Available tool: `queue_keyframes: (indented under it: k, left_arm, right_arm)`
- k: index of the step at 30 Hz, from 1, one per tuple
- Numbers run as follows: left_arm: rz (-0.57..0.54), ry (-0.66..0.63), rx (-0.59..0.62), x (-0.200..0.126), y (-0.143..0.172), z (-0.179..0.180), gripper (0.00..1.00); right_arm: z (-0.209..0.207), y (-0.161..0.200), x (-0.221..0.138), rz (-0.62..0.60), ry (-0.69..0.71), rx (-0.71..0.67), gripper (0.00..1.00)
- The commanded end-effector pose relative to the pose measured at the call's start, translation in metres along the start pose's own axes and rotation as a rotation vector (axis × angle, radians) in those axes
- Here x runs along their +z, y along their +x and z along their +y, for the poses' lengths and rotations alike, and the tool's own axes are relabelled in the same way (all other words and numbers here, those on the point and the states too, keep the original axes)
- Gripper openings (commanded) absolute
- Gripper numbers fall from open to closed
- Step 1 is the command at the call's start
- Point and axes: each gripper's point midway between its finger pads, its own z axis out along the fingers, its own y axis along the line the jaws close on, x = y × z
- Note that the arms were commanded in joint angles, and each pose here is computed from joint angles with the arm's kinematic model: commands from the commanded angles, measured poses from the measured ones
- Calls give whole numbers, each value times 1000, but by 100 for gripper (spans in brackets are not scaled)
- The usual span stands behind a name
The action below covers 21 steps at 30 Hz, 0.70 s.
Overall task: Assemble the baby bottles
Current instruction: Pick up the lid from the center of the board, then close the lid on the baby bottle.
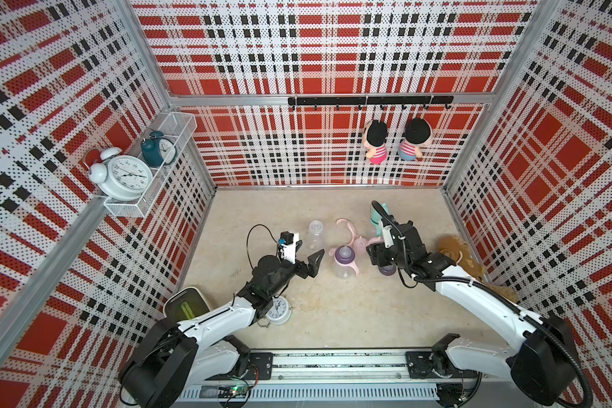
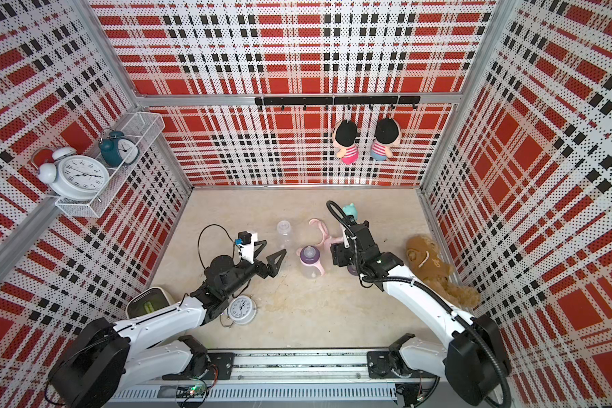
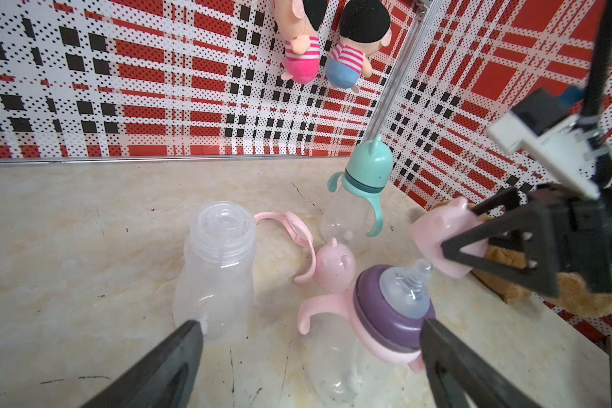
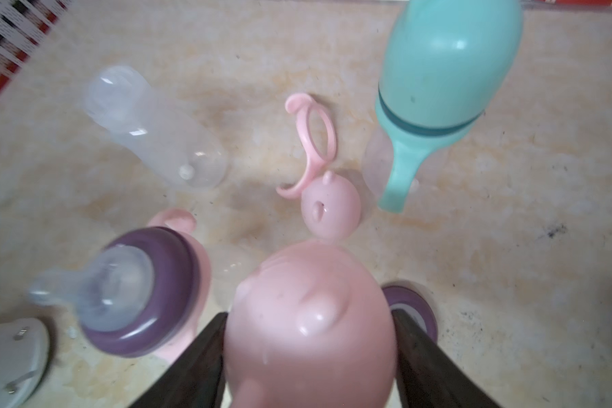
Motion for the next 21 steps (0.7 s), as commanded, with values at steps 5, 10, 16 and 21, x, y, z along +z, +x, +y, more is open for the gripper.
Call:
queue_keyframes:
  k: [5, 10, 16, 21]
  left_arm:
    - [-34, -21, 1, 1, -12, 5, 98]
    - [-33, -31, -3, 2, -13, 8, 98]
    - [-31, -34, -7, 0, -12, 10, 98]
    - [-29, -39, -8, -1, -10, 11, 98]
  right_arm:
    - [49, -30, -33, 10, -167, -119, 72]
    - [77, -33, -25, 41, -227, -175, 72]
    - [93, -25, -5, 92, -245, -218, 72]
    - [101, -8, 11, 146, -245, -246, 72]
